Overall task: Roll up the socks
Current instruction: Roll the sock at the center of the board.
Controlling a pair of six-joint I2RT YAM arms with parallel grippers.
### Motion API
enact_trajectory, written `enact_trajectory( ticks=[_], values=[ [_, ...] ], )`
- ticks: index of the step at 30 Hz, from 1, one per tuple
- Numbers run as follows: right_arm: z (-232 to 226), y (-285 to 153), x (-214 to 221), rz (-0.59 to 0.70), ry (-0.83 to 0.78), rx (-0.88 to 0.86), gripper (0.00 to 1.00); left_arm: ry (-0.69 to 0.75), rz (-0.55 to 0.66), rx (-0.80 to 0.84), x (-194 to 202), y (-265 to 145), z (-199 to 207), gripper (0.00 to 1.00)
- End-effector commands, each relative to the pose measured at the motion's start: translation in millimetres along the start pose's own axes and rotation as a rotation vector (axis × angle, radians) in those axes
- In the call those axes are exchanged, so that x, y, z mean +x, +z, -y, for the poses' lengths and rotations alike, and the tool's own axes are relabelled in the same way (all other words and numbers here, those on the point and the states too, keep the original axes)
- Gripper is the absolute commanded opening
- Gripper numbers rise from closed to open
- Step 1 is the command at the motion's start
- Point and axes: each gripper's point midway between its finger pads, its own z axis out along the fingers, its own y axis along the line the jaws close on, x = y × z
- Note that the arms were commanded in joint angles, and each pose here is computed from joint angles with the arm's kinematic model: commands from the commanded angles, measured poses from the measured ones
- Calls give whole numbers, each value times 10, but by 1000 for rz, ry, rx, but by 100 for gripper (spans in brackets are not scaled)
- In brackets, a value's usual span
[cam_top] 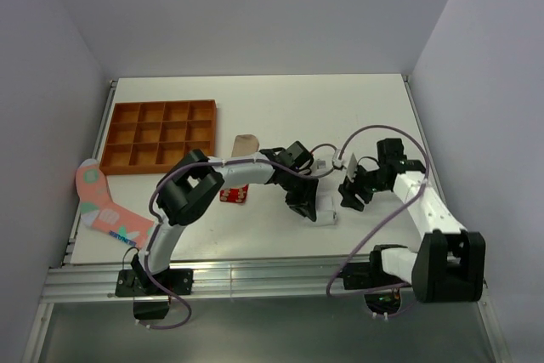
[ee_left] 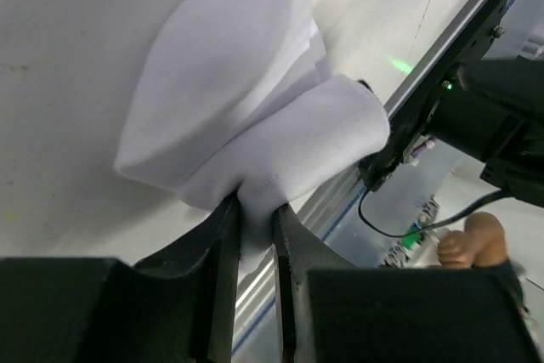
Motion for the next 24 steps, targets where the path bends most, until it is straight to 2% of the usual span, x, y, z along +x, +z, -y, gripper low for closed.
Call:
enact_trajectory(
  ticks=[1, 4, 5, 9, 13, 24],
  values=[
    [-36, -47, -107, 70, -219, 42, 68, -149, -196, -159, 436, 41, -495, 0],
    [-148, -62, -59, 67, -298, 59, 70, -164, -209, -175, 391, 1, -505, 0],
    [-252, -33, -102, 71, -353, 37, 69, -163, -211, -175, 378, 1, -497, 0],
    [-484, 48, -29, 39, -403, -38, 69, -173, -218, -182, 356, 8, -489, 0],
    [-716, 109, 17, 31, -429, -124, 69, -180, -220, -179, 338, 38, -491, 0],
    [-887, 249, -8, 14, -505, -164, 69, -194, -228, -189, 346, 74, -531, 0]
  ],
)
